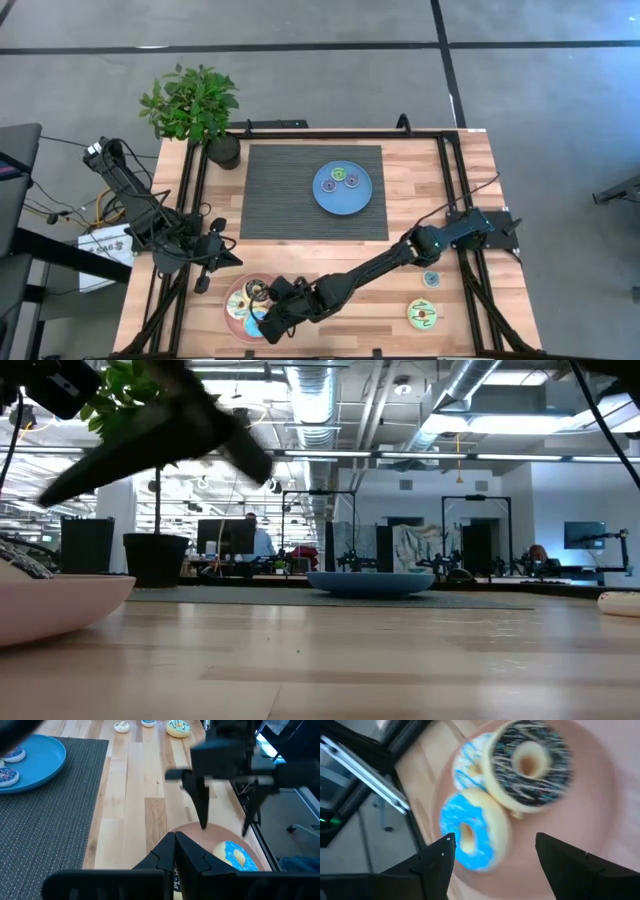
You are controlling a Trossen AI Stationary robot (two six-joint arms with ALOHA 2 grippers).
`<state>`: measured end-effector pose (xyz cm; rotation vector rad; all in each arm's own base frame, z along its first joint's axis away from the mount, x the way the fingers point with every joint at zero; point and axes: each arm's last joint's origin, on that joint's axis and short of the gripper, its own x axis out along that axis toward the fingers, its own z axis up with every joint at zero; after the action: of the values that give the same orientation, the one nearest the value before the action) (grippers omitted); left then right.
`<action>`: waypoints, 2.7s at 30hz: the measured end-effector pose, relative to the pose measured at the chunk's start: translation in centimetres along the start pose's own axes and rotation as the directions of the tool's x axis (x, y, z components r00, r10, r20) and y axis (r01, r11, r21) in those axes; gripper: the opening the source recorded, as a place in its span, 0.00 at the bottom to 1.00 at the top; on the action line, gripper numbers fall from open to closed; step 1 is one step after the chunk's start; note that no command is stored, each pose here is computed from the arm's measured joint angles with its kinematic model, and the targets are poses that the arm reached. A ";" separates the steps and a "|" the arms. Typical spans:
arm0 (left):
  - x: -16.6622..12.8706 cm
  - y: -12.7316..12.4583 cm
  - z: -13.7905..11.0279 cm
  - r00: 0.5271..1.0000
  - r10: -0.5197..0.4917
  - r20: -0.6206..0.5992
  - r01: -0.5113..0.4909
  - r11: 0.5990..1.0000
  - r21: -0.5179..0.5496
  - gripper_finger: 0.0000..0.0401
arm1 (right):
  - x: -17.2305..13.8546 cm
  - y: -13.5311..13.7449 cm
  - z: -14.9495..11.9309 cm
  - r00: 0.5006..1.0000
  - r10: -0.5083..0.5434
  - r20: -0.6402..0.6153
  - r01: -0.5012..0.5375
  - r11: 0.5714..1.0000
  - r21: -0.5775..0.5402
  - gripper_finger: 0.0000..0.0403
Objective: Pick & Place donuts
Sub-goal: Put the small white donut on the blue plate
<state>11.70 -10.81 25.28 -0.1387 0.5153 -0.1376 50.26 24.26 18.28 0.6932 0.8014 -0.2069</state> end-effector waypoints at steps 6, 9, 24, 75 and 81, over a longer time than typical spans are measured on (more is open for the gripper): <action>0.0 0.0 0.0 1.000 -0.001 0.001 0.001 1.000 -0.001 0.00 | -3.7 0.1 0.6 0.992 -0.067 -0.110 0.068 0.998 0.003 0.66; 0.0 0.0 0.0 1.000 -0.003 0.003 0.003 1.000 -0.002 0.00 | -5.7 0.9 -0.3 0.983 -0.068 -0.173 0.064 0.997 -0.032 0.66; 0.0 0.0 0.7 0.991 0.083 0.107 -0.078 0.996 -0.049 0.00 | -12.1 -0.5 -8.7 0.782 -0.609 -0.130 0.525 0.757 -0.389 0.63; 1.1 3.4 1.2 0.926 0.366 0.089 -0.363 0.930 -0.056 0.00 | -20.8 -27.0 -10.8 0.739 -0.539 -0.405 0.644 0.740 0.191 0.63; 1.1 3.4 1.3 0.926 0.366 0.090 -0.365 0.931 -0.035 0.00 | -20.1 -27.0 -11.0 0.732 -0.547 -0.405 0.652 0.736 0.184 0.63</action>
<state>13.63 -7.51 25.26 -0.0633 0.4389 0.2383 18.57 9.03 14.05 0.7539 1.3302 -0.8608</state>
